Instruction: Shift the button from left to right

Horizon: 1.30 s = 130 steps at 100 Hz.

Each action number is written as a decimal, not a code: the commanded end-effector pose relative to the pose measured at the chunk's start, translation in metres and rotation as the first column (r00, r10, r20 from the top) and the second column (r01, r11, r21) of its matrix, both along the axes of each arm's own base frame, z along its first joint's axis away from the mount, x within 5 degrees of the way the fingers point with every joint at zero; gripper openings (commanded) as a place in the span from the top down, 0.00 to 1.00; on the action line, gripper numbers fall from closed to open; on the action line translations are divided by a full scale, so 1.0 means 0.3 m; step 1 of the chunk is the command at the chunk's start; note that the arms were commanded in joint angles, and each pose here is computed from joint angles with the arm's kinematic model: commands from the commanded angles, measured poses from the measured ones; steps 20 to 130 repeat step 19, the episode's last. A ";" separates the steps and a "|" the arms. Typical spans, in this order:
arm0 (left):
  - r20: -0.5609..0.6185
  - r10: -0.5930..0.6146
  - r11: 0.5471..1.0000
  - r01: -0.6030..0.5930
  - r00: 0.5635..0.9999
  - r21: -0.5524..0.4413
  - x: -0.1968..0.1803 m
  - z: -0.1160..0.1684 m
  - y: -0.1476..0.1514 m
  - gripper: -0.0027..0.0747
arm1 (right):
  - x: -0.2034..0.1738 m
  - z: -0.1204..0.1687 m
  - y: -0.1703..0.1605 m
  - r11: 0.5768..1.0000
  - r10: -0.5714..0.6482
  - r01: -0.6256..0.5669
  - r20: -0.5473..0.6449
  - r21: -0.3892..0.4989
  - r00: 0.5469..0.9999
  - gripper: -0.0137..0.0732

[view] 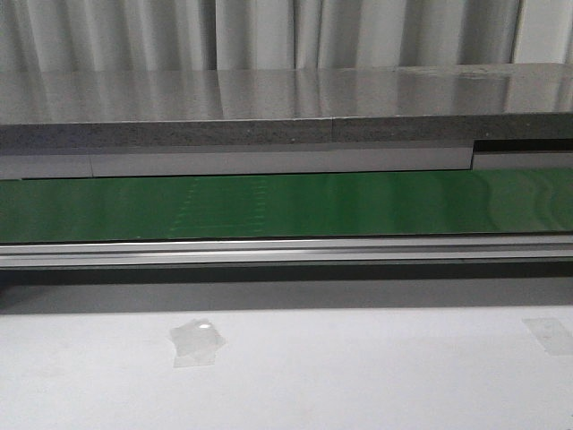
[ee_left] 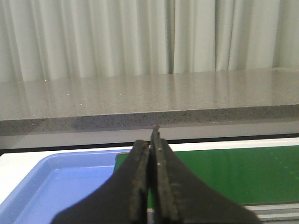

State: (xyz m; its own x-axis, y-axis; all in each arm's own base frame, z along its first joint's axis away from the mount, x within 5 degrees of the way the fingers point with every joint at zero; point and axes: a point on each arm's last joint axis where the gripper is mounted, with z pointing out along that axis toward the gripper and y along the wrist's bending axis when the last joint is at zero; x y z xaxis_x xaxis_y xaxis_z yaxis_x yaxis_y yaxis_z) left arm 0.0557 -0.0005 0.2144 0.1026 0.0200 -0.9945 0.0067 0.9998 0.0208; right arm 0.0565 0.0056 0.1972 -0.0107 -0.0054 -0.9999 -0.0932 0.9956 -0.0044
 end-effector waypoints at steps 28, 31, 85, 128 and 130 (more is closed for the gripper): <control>0.075 -0.010 1.000 0.011 0.997 -0.008 -0.006 -0.019 -0.002 0.99 | -0.002 0.041 -0.002 1.000 -0.008 0.008 0.094 -0.004 0.996 0.92; 0.075 -0.010 1.000 0.011 0.997 -0.008 -0.006 -0.019 -0.002 0.99 | -0.002 0.041 -0.002 1.000 -0.008 0.008 0.094 -0.004 0.996 0.92; 0.075 -0.010 1.000 0.011 0.997 -0.008 -0.006 -0.019 -0.002 0.99 | -0.002 0.041 -0.002 1.000 -0.008 0.008 0.094 -0.004 0.996 0.92; 0.075 -0.010 1.000 0.011 0.997 -0.008 -0.006 -0.019 -0.002 0.99 | -0.002 0.041 -0.002 1.000 -0.008 0.008 0.094 -0.004 0.996 0.92; 0.075 -0.010 1.000 0.011 0.997 -0.008 -0.006 -0.019 -0.002 0.99 | -0.002 0.041 -0.002 1.000 -0.008 0.008 0.094 -0.004 0.996 0.92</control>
